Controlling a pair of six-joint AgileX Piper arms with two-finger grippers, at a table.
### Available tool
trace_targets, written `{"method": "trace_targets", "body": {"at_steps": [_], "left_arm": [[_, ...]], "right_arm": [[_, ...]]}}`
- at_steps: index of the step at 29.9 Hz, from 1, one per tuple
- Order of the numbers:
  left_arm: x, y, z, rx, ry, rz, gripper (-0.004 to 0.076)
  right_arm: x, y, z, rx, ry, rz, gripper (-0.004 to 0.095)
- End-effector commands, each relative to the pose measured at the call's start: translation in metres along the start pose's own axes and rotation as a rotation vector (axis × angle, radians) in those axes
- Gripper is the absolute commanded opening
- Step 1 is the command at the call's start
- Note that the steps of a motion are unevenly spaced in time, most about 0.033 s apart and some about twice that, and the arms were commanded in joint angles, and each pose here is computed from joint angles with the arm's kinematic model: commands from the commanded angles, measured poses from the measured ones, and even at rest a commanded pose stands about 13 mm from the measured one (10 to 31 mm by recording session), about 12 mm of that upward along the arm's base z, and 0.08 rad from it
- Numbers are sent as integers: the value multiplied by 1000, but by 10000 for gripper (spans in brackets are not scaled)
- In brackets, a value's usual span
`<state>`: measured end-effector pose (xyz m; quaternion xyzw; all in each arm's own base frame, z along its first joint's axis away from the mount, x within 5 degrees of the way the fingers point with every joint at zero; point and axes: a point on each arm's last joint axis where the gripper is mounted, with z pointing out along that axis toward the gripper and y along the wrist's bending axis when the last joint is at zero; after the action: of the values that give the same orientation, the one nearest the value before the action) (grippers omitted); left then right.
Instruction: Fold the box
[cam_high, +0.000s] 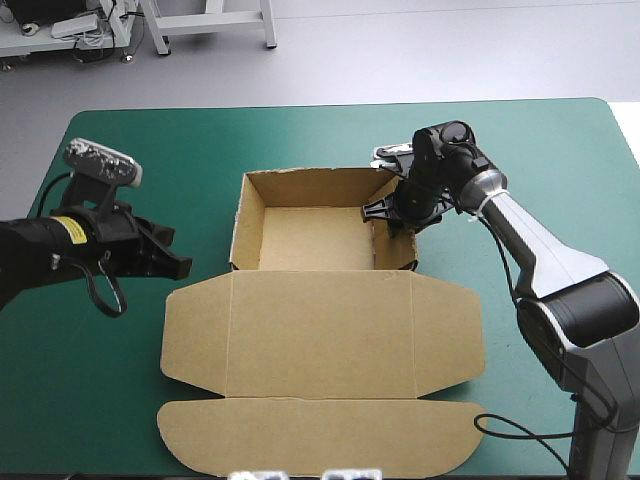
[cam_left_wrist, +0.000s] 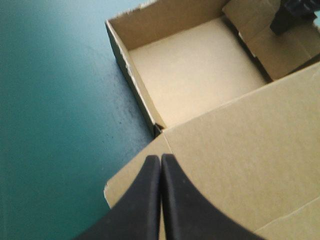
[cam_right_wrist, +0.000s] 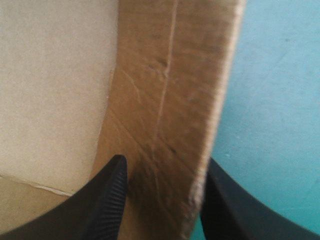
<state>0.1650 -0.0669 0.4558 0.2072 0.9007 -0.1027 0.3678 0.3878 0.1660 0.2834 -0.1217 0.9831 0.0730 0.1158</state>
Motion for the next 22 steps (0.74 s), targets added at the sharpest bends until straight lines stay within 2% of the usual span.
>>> {"method": "trace_targets", "body": {"at_steps": [1, 5, 6, 9, 15, 19, 22], "left_arm": [[16, -4, -8, 7, -42, 0, -9], [39, -5, -2, 11, 4, -8, -9], [43, -5, -1, 11, 12, -11, -9], [57, -6, 0, 12, 26, -13, -9], [79, -5, 5, -5, 59, -45, -9], [93, -1, 9, -55, 84, -52, -9], [100, 1, 11, -78, 97, -65, -9]], "right_arm": [[-3, 5, -17, -68, -59, -30, 300], [-4, 5, -7, -69, -33, -26, 13], [-4, 4, -6, -64, -29, -27, -18], [-3, 1, -6, -26, -21, -26, -17], [-2, -13, -20, 105, -52, -41, -17], [-1, -41, -45, 188, -109, -21, -17], [2, -75, -67, 218, -151, 50, -17]]}}
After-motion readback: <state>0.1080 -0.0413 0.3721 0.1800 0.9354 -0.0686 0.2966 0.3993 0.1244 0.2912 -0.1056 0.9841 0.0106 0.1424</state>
